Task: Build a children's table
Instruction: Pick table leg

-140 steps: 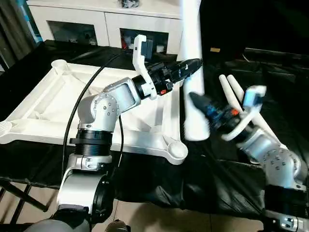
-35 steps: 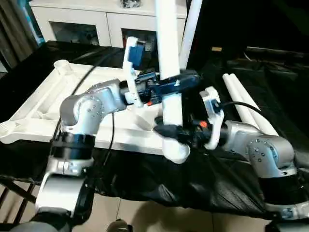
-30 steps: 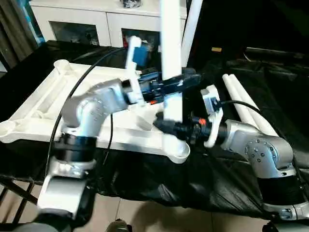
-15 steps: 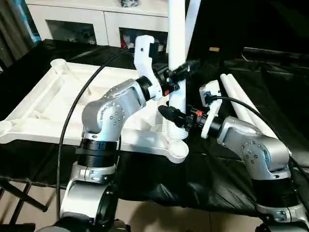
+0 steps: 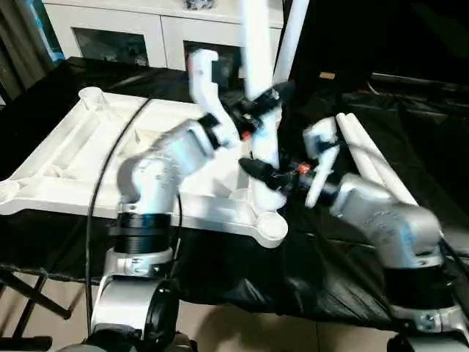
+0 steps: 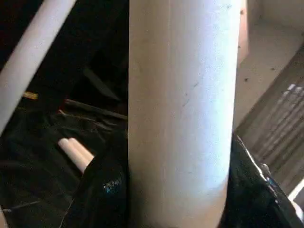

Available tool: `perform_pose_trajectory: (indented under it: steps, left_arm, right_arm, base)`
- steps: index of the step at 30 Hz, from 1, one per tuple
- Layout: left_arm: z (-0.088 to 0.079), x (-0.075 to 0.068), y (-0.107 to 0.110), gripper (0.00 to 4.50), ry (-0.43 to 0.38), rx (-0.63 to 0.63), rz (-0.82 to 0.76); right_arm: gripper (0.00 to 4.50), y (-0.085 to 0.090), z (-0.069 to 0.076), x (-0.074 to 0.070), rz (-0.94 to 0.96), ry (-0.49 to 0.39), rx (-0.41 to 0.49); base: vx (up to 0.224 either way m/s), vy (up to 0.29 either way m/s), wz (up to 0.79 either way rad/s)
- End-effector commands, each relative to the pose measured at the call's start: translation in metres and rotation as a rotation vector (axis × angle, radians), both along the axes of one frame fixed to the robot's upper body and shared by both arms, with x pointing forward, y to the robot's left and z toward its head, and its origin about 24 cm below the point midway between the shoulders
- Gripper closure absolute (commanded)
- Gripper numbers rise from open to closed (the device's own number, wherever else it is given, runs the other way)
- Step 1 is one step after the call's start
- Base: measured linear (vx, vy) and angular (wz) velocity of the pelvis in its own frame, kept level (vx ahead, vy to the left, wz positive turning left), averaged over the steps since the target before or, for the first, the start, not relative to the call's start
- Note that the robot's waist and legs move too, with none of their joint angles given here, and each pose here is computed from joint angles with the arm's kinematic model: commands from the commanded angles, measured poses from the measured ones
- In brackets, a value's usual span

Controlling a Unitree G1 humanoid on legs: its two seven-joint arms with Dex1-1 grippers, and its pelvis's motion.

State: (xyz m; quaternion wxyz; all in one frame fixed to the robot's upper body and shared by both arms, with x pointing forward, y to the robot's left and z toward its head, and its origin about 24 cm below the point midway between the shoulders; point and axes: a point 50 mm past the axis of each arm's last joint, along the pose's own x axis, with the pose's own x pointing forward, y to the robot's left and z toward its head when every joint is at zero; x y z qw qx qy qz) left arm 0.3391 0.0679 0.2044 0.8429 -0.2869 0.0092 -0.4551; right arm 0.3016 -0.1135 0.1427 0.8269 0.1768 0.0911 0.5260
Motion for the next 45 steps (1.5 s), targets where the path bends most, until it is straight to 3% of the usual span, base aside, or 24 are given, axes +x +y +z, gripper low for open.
perform_pose_trajectory:
  steps: [1, 5, 6, 12, 19, 28, 29, 32, 37, 45]
  left_arm:
    - [0.009, -0.002, -0.004, 2.64, 0.006, -0.041, -0.091]
    - [0.01, -0.004, -0.004, 2.64, 0.013, -0.056, -0.153]
    - [0.011, -0.009, -0.006, 2.64, -0.005, -0.042, -0.232]
    - [0.01, -0.016, -0.01, 2.64, -0.062, 0.012, -0.352]
    - [0.01, -0.019, -0.016, 2.64, -0.122, 0.095, -0.375]
    - [0.007, -0.021, -0.018, 2.64, -0.14, 0.131, -0.402]
    - [0.007, -0.021, -0.018, 2.64, -0.142, 0.132, -0.402]
    - [0.007, -0.02, -0.018, 2.64, -0.145, 0.134, -0.4]
    - [0.008, -0.019, -0.019, 2.64, -0.146, 0.131, -0.401]
    - [0.007, -0.021, -0.02, 2.64, -0.137, 0.124, -0.417]
  right_arm:
    - [1.44, -0.007, 0.007, -0.002, 0.081, 0.009, 0.045]
    - [1.05, -0.012, 0.009, -0.003, 0.134, 0.023, 0.044]
    - [0.99, -0.016, 0.008, -0.004, 0.172, 0.04, 0.034]
    - [0.96, -0.023, 0.006, -0.003, 0.237, 0.075, 0.011]
    - [0.96, -0.018, 0.004, -0.002, 0.29, 0.113, 0.002]
    - [0.96, -0.012, -0.004, -0.005, 0.36, 0.144, -0.043]
    - [1.23, -0.011, -0.004, -0.005, 0.363, 0.143, -0.054]
    - [1.35, -0.011, -0.006, -0.003, 0.363, 0.142, -0.069]
    - [1.92, -0.01, -0.007, -0.002, 0.363, 0.133, -0.083]
    - [2.42, -0.008, -0.009, -0.003, 0.356, 0.12, -0.073]
  base:
    - [0.0, 0.0, 0.0]
    - [0.0, 0.0, 0.0]
    - [0.0, 0.0, 0.0]
    - [0.0, 0.0, 0.0]
    - [0.0, 0.0, 0.0]
    - [0.0, 0.0, 0.0]
    - [0.0, 0.0, 0.0]
    - [0.0, 0.0, 0.0]
    - [0.0, 0.0, 0.0]
    - [0.0, 0.0, 0.0]
